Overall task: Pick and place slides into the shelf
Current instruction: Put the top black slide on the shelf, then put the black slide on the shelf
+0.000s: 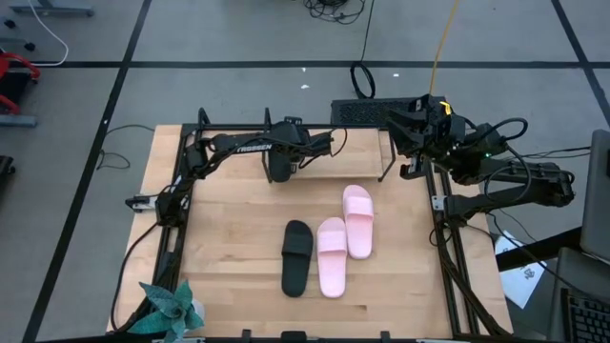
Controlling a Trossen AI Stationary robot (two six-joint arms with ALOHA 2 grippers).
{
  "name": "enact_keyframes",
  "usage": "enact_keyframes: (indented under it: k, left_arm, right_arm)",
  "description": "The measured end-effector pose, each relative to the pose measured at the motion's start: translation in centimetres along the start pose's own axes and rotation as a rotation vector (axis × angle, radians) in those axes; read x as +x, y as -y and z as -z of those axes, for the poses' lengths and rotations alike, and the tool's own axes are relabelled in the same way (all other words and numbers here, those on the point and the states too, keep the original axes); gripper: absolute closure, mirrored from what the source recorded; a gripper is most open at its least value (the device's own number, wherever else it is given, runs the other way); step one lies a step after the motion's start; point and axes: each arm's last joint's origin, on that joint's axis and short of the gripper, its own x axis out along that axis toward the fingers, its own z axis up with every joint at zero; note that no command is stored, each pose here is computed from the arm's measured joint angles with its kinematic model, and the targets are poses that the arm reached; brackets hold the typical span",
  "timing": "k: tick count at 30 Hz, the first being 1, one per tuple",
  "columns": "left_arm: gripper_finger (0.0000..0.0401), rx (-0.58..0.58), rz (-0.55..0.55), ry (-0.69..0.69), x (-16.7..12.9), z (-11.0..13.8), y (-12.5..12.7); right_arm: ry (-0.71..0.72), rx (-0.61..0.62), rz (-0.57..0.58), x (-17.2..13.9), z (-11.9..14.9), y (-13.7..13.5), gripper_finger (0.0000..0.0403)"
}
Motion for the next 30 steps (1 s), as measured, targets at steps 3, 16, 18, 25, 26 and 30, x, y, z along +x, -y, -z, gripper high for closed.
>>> enact_keyframes:
  k: [3, 16, 18, 25, 26, 30]
  left_arm:
    - [0.0369, -0.007, 0.003, 0.002, -0.02, -0.02, 0.01]
    - [0.0294, -0.038, 0.009, 0.011, -0.03, -0.09, 0.02]
    - [0.0285, -0.036, 0.012, 0.013, -0.09, -0.12, 0.09]
    - [0.0257, -0.041, 0.015, 0.016, -0.14, -0.16, 0.17]
    - [0.0252, -0.043, 0.015, 0.016, -0.14, -0.16, 0.17]
    - [0.0236, -0.056, 0.014, 0.018, -0.29, -0.18, 0.25]
  right_arm:
    - [0.000, 0.000, 0.000, 0.00, 0.00, 0.00, 0.0305]
    - [0.000, 0.000, 0.000, 0.00, 0.00, 0.00, 0.0305]
    - [0.000, 0.000, 0.000, 0.00, 0.00, 0.00, 0.0305]
    - [0.000, 0.000, 0.000, 0.00, 0.00, 0.00, 0.0305]
    - [0.000, 0.000, 0.000, 0.00, 0.00, 0.00, 0.0305]
    - [-0.001, 0.000, 0.000, 0.02, 0.04, -0.01, 0.0305]
